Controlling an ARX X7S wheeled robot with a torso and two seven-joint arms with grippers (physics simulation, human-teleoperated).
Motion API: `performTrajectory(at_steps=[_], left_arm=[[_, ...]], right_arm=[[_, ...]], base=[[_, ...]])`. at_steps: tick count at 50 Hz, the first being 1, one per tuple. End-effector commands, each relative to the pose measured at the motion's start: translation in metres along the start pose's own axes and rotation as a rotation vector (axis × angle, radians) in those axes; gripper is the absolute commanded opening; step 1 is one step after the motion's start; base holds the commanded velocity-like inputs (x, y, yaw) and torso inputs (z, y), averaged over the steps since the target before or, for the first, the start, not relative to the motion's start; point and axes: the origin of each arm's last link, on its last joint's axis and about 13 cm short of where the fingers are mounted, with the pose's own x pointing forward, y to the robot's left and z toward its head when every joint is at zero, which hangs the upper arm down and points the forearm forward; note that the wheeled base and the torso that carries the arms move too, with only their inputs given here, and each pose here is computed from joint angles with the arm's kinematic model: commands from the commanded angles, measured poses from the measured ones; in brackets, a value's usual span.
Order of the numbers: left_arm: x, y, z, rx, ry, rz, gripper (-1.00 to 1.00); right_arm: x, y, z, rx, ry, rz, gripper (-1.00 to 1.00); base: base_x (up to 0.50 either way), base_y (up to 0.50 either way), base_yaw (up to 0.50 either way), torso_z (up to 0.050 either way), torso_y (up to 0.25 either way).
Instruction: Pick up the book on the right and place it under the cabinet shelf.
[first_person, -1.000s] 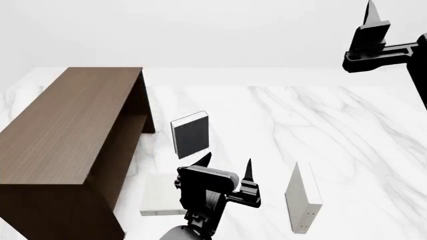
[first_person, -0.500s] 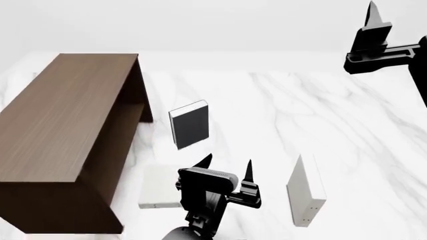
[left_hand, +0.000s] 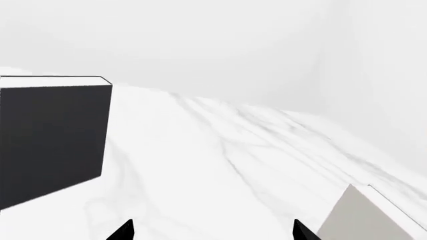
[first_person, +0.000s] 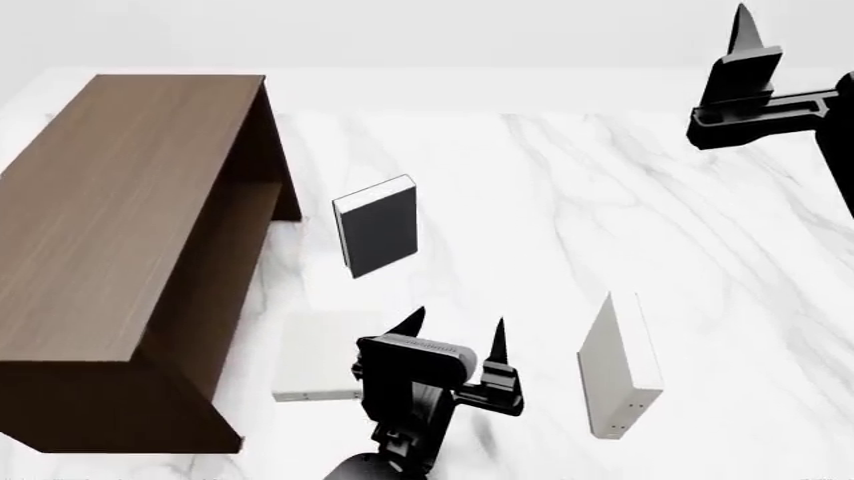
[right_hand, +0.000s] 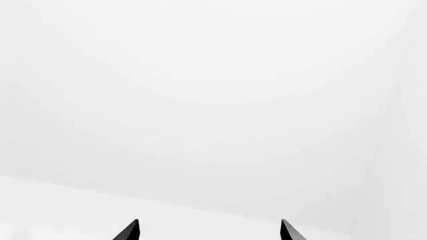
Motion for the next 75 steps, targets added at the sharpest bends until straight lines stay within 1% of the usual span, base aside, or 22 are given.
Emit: performTrajectory(at_steps=[1,17,43,60,75], left_arm=[[0.000,-0.001,0.000,-0.002,-0.001,-0.003,1.00],[0.005,-0.003,-0.003,0.001,-0.004,-0.011,1.00],[0.009,-0.006,-0.005,-0.019,-0.021,-0.011,1.00],[0.011,-0.006,-0.009,-0.002,-0.052,0.032,1.00],[0.013,-0.004,-0.012,-0.026,-0.082,0.054,1.00]], right_arm=[[0.001,0.000,0.001,-0.003,-0.003,0.003,1.00],[0.002,0.000,-0.001,-0.008,0.002,0.005,1.00],[0.002,0.000,-0.003,-0.009,0.008,0.009,1.00],[0.001,0.001,-0.005,-0.006,0.013,0.016,1.00],[0.001,0.002,-0.006,-0.006,0.018,0.020,1.00]], base=[[0.00,0.00,0.00,0.000,-0.096],[0.00,0.00,0.00,0.000,-0.093],[0.00,0.00,0.00,0.000,-0.093],[0.00,0.00,0.00,0.000,-0.093],[0.00,0.00,0.00,0.000,-0.093]])
